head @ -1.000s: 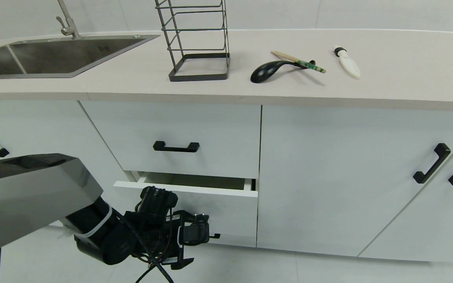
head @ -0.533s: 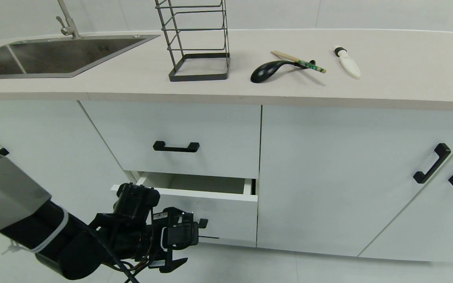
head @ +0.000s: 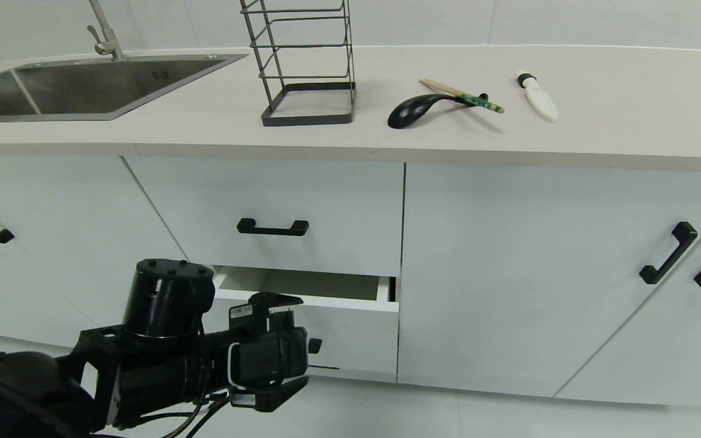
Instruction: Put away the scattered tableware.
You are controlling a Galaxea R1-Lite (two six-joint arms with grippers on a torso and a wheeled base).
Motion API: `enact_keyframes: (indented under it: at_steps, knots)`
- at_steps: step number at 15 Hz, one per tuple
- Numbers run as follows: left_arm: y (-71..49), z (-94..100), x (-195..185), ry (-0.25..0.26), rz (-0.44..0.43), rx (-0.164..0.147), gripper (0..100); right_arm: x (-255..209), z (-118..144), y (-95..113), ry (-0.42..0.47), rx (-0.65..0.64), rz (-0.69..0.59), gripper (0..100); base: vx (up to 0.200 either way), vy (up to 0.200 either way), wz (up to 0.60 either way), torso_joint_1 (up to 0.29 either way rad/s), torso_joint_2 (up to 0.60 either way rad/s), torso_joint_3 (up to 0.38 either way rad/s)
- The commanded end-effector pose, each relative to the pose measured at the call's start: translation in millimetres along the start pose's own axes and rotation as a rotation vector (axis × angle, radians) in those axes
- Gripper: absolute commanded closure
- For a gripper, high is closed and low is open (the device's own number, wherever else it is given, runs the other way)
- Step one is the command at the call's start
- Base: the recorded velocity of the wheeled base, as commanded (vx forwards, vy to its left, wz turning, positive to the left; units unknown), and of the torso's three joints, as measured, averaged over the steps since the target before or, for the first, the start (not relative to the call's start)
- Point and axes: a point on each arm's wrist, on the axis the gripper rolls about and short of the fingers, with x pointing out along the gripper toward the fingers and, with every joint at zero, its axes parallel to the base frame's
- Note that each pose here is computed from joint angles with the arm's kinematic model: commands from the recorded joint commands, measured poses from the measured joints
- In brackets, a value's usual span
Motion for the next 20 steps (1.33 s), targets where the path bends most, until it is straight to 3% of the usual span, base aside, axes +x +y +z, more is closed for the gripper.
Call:
enact_keyframes:
  at_steps: [1, 3, 4, 10, 16, 18, 20]
  knots:
    - [8.2, 2.9, 9.2, -0.009, 0.013, -0.022, 0, 0.0, 0.0, 0.0, -0.001, 0.0, 0.0, 100, 0.0, 0.0, 0.0, 0.0, 0.0, 0.0]
    - [6.7, -2.0, 26.9, 0.012, -0.02, -0.069, 0, 0.0, 0.0, 0.0, -0.001, 0.0, 0.0, 100, 0.0, 0.0, 0.0, 0.0, 0.0, 0.0]
    - [8.2, -4.6, 36.6, 0.022, -0.029, -0.077, 0, 0.0, 0.0, 0.0, -0.001, 0.0, 0.0, 100, 0.0, 0.0, 0.0, 0.0, 0.0, 0.0]
    - [22.5, -11.6, 82.6, 0.027, -0.016, -0.102, 0, 0.0, 0.0, 0.0, -0.001, 0.0, 0.0, 100, 0.0, 0.0, 0.0, 0.0, 0.0, 0.0]
    - [27.9, -18.9, 87.8, 0.041, -0.005, -0.114, 0, 0.0, 0.0, 0.0, -0.001, 0.0, 0.0, 100, 0.0, 0.0, 0.0, 0.0, 0.0, 0.0]
    - [25.5, -19.6, 82.5, 0.033, -0.016, -0.112, 0, 0.0, 0.0, 0.0, -0.001, 0.0, 0.0, 100, 0.0, 0.0, 0.0, 0.0, 0.0, 0.0]
    - [9.4, -20.6, 56.9, 0.012, -0.069, -0.118, 0, 0.0, 0.0, 0.0, -0.001, 0.0, 0.0, 100, 0.0, 0.0, 0.0, 0.0, 0.0, 0.0]
